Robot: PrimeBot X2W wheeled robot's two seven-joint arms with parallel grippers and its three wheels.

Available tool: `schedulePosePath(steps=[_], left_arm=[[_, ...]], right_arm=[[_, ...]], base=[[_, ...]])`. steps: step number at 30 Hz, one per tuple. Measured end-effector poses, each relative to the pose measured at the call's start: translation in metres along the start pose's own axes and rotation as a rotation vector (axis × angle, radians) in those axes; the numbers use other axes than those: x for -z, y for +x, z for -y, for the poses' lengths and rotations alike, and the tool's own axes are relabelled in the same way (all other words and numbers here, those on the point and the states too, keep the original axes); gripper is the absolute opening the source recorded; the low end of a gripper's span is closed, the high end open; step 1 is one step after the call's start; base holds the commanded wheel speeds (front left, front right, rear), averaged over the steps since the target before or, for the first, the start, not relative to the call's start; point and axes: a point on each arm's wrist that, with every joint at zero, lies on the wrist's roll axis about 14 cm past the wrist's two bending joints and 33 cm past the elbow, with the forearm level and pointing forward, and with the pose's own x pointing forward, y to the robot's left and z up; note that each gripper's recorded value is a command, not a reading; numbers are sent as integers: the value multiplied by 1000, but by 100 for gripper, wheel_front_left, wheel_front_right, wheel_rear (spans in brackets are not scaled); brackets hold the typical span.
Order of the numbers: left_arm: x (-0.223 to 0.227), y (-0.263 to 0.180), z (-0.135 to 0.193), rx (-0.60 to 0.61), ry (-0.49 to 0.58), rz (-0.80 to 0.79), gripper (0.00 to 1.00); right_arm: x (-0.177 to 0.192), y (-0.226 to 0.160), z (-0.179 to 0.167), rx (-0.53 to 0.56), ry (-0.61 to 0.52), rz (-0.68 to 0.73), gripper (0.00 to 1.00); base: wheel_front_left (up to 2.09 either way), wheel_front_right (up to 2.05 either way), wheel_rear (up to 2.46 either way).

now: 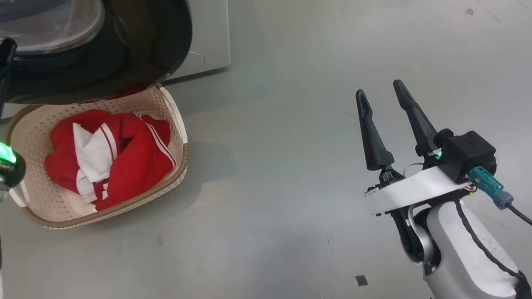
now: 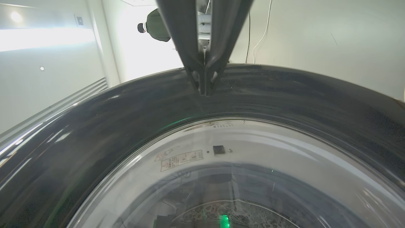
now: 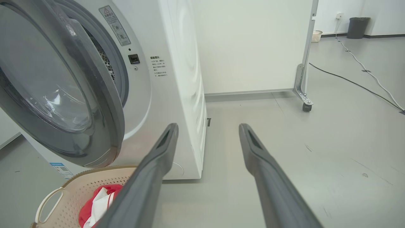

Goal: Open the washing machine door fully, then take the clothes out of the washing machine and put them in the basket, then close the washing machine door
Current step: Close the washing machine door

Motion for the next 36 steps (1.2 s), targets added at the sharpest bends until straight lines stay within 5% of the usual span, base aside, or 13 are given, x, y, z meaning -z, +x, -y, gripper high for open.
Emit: schedulePosePath(steps=[4, 5, 9, 10, 11, 36], left_arm=[[-2, -26, -6, -25, -21, 72, 0], [1, -37, -6, -27, -39, 92, 21], [11, -56, -4, -25, -59, 124, 53], [12, -61, -1, -18, -58, 139, 93], [12, -61, -1, -18, -58, 139, 100], [40, -185, 10, -62, 3, 422, 100]], right_arm=[[1, -7, -6, -13, 2, -7, 100], [-1, -9, -8, -15, 3, -2, 100], [-5, -14, -10, -20, 3, 7, 100], [-5, -15, -13, -30, 4, 6, 100], [-5, -15, -13, -30, 4, 6, 100], [-7, -49, -38, -108, -3, 4, 100]], base=[[0, 0, 0], [0, 0, 0], [0, 0, 0], [0, 0, 0], [0, 0, 0], [0, 0, 0]])
